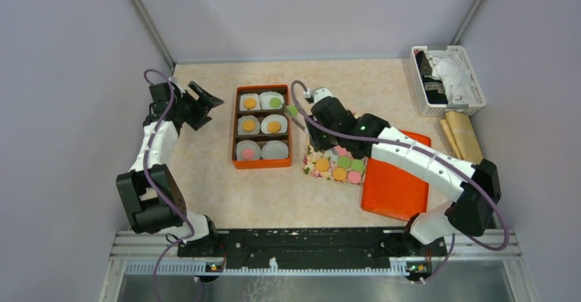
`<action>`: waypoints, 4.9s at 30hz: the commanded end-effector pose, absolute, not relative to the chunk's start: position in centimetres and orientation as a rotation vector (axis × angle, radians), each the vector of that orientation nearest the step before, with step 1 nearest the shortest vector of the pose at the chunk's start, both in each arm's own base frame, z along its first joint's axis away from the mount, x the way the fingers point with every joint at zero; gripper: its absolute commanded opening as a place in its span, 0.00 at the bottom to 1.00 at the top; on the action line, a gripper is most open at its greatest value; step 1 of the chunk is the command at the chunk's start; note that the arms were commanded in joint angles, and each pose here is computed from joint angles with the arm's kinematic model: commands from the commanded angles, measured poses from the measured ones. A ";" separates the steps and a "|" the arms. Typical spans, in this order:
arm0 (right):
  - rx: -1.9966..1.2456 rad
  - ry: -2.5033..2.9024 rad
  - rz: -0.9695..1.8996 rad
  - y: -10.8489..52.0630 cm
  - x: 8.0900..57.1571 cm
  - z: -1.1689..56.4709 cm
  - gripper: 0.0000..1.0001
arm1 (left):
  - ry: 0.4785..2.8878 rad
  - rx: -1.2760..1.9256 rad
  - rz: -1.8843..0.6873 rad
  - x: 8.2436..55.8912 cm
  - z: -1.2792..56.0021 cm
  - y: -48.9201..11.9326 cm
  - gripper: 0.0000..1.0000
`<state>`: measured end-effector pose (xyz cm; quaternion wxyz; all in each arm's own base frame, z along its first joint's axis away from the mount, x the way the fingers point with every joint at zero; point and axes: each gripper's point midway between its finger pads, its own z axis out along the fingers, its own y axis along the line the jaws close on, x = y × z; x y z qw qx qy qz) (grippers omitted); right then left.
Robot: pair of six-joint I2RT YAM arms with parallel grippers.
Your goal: Pack the cookies
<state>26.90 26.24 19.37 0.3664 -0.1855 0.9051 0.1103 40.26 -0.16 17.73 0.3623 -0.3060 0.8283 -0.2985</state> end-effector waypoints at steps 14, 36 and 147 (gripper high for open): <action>-0.745 2.310 0.364 34.8 22.5 16.6 0.06 | 2.087 -0.731 -0.773 40.3 19.4 -0.3 0.86; -0.798 2.390 0.280 33.2 20.3 13.7 0.13 | 2.086 -0.730 -0.769 40.2 19.5 -0.3 0.86; 0.238 2.641 -0.320 -3.4 51.6 6.3 0.47 | 2.151 -0.637 -0.780 42.7 18.1 -5.0 0.85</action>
